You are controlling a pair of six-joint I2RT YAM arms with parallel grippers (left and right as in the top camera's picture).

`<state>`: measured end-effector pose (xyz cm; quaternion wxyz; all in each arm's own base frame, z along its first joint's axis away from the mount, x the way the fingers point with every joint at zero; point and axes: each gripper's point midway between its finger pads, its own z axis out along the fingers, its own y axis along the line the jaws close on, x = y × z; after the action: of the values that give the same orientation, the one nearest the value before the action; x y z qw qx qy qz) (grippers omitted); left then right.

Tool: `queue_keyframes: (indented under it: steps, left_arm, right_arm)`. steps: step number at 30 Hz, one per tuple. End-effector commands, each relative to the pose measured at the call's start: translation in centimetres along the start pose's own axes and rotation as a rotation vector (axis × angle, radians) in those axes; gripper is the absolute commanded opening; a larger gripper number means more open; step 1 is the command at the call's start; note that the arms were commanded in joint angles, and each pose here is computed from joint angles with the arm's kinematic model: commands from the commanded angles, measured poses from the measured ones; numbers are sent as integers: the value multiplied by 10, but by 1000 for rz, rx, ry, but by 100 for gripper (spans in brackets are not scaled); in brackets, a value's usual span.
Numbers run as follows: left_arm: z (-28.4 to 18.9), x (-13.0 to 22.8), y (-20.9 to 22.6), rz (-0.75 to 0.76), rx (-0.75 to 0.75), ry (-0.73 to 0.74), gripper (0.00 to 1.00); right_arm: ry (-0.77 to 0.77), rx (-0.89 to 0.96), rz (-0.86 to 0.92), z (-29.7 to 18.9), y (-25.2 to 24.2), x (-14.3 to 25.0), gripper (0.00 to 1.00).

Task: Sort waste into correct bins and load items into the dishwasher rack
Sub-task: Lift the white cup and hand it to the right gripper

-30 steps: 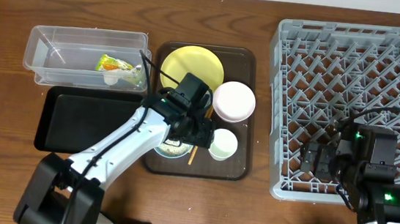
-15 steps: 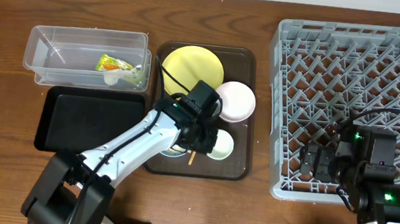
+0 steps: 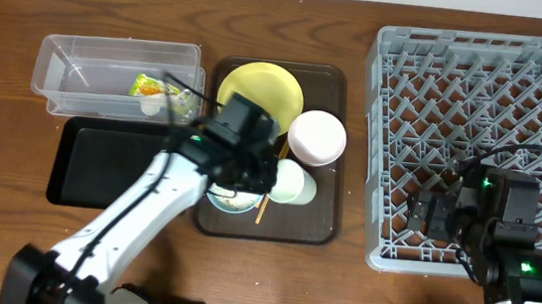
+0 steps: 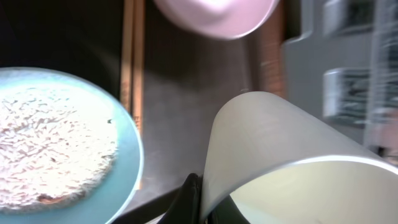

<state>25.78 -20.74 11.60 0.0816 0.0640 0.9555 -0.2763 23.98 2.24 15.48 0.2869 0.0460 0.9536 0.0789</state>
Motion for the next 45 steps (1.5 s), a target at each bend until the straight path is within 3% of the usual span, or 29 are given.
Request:
queue_keyframes:
  steps: [1, 6, 10, 18, 27, 34, 45]
  left_arm:
    - [-14, -1, -21, -34, 203, 32, 6]
    - [-31, -14, -47, 23, 474, 31, 6]
    - [-41, -19, -71, 79, 685, 54, 6]
    - [-34, -17, -75, 54, 796, 128, 6]
    - [-40, -19, -81, 67, 840, 126, 6]
    - [-41, -19, -82, 55, 848, 135, 6]
    - [-41, -19, -82, 52, 848, 137, 6]
  right_arm:
    - [-30, -109, -13, -6, 19, -11, 98]
    - [-30, -452, -166, -15, 75, -9, 93]
    - [-19, -708, -261, -26, 111, -3, 97]
    - [-43, -1039, -389, -34, 151, -6, 99]
    - [-35, -1125, -424, -14, 165, -10, 99]
    - [-116, -1275, -515, -31, 185, -16, 99]
    - [-125, -1304, -567, -35, 197, -12, 86]
